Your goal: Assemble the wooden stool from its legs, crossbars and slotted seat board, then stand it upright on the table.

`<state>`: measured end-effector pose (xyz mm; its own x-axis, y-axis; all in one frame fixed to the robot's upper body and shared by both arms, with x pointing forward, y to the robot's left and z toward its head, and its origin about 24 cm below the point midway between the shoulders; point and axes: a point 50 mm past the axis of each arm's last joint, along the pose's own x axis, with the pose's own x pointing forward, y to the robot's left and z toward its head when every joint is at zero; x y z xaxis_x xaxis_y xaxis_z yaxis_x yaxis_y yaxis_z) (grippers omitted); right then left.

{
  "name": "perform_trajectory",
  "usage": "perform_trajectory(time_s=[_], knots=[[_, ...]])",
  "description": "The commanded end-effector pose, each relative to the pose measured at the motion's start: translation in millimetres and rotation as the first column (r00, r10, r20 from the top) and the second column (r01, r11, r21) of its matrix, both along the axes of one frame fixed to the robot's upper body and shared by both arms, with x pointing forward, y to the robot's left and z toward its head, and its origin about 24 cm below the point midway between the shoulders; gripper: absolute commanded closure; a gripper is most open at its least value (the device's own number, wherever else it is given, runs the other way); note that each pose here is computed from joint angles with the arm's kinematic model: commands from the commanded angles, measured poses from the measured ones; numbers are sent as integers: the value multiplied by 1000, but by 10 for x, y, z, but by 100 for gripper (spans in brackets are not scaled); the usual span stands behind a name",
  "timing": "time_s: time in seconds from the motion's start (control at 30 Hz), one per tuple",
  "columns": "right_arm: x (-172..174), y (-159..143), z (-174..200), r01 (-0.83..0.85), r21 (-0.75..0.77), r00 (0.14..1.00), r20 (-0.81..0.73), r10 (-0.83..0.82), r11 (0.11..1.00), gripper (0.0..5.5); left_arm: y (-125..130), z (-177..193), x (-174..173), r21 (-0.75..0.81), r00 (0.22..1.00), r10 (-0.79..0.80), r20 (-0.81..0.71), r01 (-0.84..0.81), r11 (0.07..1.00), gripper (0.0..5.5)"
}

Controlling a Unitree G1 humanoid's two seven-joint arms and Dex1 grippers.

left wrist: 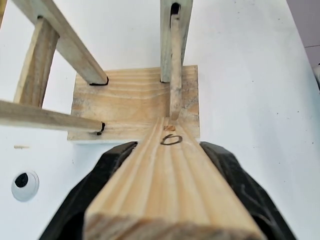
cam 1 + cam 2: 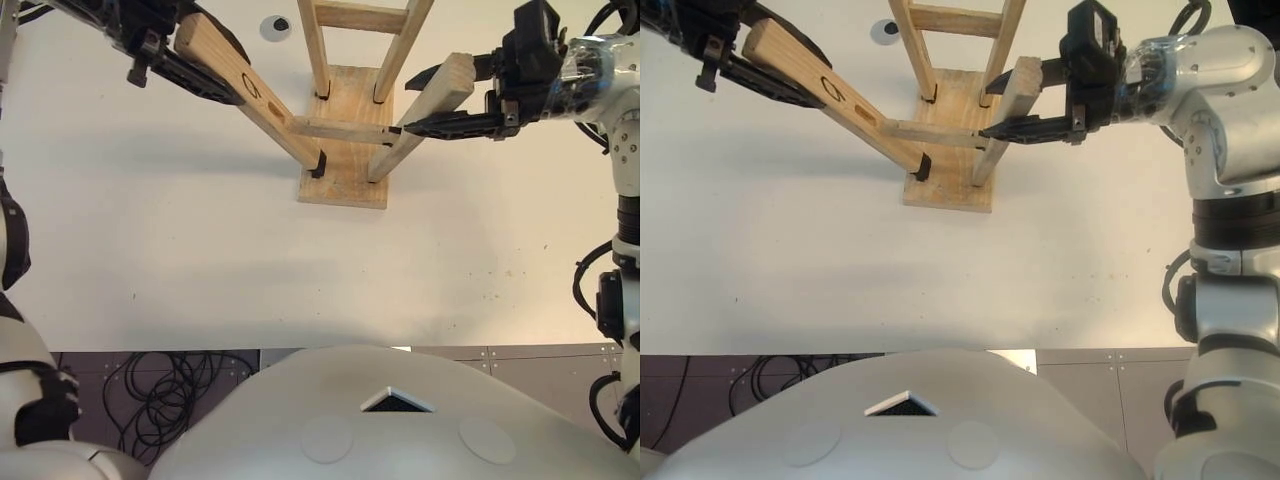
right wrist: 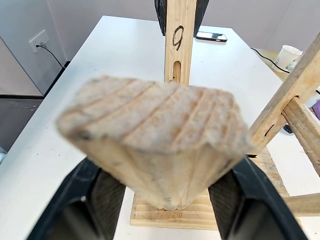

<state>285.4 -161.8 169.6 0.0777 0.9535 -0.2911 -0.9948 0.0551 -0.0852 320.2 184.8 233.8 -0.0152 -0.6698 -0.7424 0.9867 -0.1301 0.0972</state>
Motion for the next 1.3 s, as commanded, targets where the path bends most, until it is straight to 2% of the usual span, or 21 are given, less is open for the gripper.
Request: perform_trajectory(time_s=[0.03,0.27,0.67,0.83,1.07,1.3], knots=[[-144,252,-390,-49,0,985,-163,49,999,342,-1,-50,-8,68,999,-19,-32,22,997,349],[-215,322,-433,-15,-7,989,-150,14,1000,342,148,92,20,206,1000,2,7,-4,979,349],[-193,336,-500,64,-45,986,-151,-70,997,343,343,228,66,332,997,74,23,-77,940,349],[-194,352,-493,59,-40,987,-148,-65,997,344,311,142,48,341,996,84,-23,-71,937,349],[-213,384,-495,51,-32,986,-155,-56,998,344,11,169,-46,195,985,79,-153,-48,980,349],[-222,415,-507,38,-31,986,-160,-42,999,344,-18,119,8,197,995,62,-81,-45,979,349]])
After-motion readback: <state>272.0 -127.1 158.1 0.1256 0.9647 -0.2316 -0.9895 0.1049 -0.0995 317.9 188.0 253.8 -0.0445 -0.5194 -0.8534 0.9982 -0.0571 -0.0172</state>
